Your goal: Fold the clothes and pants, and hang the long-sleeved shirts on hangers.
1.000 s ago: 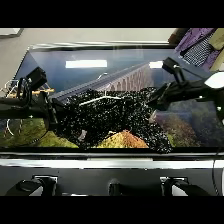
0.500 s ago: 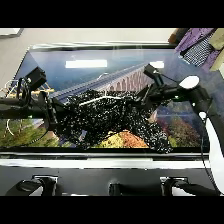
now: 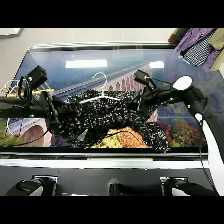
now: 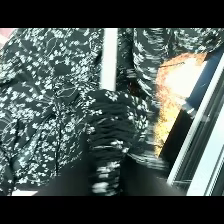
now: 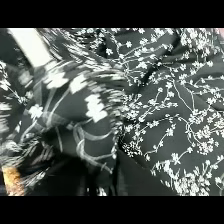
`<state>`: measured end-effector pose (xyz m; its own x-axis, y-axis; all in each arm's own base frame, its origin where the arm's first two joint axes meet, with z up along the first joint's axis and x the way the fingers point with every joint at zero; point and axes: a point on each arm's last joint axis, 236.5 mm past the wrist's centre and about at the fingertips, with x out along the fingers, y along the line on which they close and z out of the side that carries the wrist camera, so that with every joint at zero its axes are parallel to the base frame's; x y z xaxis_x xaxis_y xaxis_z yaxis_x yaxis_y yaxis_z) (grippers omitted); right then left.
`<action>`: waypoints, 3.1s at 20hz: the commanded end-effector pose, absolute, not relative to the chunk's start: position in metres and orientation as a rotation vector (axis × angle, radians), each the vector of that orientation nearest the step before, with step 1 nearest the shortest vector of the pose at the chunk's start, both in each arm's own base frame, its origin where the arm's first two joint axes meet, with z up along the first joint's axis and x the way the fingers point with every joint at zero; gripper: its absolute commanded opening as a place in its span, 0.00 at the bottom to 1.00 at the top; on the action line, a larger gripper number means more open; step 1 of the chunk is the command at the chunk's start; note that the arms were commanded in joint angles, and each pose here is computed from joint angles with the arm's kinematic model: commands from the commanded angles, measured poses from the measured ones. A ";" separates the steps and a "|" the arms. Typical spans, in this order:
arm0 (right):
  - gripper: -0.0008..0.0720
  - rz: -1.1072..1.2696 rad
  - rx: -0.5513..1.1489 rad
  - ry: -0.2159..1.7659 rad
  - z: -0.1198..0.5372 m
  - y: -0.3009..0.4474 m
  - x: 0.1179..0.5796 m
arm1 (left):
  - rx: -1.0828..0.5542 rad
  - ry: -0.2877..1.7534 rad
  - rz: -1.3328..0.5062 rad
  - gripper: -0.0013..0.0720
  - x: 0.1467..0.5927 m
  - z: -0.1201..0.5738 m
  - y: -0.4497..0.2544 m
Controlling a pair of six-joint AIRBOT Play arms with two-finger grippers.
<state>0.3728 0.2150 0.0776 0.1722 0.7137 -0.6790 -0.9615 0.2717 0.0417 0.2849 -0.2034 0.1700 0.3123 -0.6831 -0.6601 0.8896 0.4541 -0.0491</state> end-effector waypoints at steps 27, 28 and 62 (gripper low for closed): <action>0.06 -0.936 -0.004 0.527 0.362 -0.180 0.125 | -0.443 0.607 -0.533 0.86 0.376 0.228 -0.180; 0.06 -1.012 -0.040 0.511 0.376 -0.190 0.127 | -0.440 0.618 -0.537 0.86 0.374 0.226 -0.181; 0.06 -1.571 0.001 -0.012 0.480 -0.402 0.138 | -0.446 0.717 -0.542 0.86 0.371 0.202 -0.187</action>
